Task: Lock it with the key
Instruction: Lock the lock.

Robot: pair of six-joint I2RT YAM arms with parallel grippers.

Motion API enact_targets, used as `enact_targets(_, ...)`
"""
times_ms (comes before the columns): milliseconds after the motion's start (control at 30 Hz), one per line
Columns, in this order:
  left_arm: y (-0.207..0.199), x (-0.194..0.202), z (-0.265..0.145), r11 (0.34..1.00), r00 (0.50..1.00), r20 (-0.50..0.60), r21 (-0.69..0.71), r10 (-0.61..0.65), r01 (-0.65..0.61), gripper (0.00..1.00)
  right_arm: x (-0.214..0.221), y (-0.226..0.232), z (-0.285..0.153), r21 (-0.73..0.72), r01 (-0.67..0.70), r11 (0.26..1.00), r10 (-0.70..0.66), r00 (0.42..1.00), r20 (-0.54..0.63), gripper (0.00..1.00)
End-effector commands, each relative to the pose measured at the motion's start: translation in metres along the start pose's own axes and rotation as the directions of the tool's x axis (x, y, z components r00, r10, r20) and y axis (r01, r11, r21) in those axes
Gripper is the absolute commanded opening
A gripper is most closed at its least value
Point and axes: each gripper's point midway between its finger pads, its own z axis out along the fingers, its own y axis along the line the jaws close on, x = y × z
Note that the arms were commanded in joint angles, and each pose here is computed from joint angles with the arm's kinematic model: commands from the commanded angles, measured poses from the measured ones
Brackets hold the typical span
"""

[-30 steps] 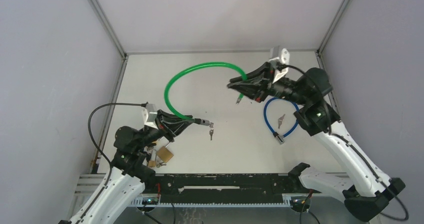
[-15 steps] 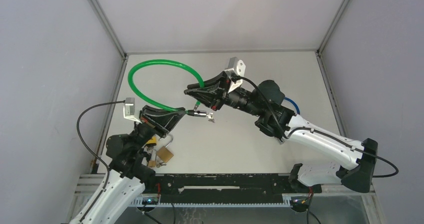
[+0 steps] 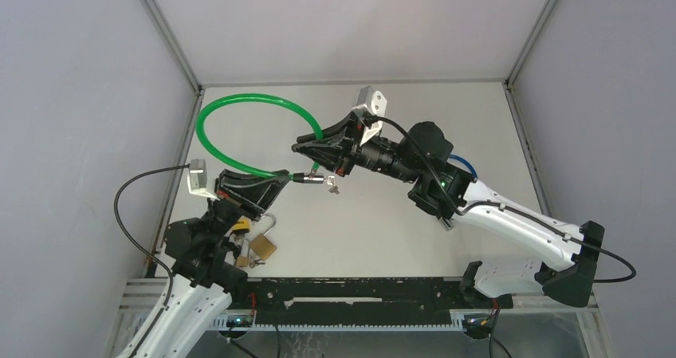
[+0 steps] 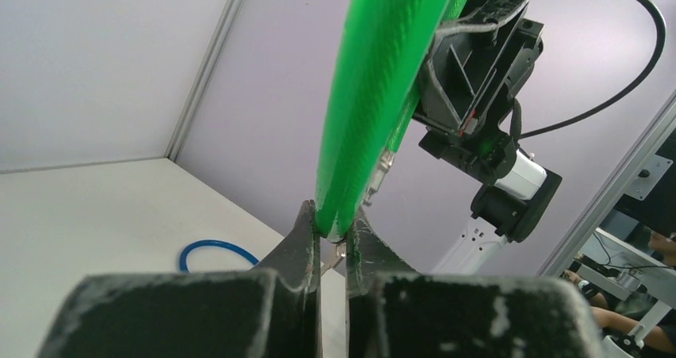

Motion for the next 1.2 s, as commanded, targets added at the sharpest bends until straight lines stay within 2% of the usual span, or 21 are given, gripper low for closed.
enact_targets(0, -0.019, -0.022, 0.002, 0.997, 0.996, 0.068, 0.054, 0.052, -0.056, 0.00, -0.004, 0.014, 0.006, -0.039, -0.014, 0.999, 0.014, 1.000, -0.005, 0.00)
enact_targets(233, -0.017, -0.021, -0.001, 0.997, 0.996, 0.070, 0.051, 0.048, -0.051, 0.00, 0.003, 0.009, 0.010, -0.027, 0.013, 1.000, -0.013, 1.000, -0.014, 0.00)
enact_targets(567, -0.008, -0.014, -0.003, 0.997, 0.996, 0.056, 0.031, 0.069, -0.071, 0.00, -0.020, 0.007, 0.014, -0.040, 0.074, 0.996, -0.074, 0.997, 0.002, 0.00)
enact_targets(1167, -0.015, -0.018, -0.005, 0.997, 0.996, 0.071, 0.052, 0.047, -0.051, 0.00, 0.012, -0.003, 0.024, -0.020, 0.049, 0.999, -0.050, 0.997, -0.051, 0.00)
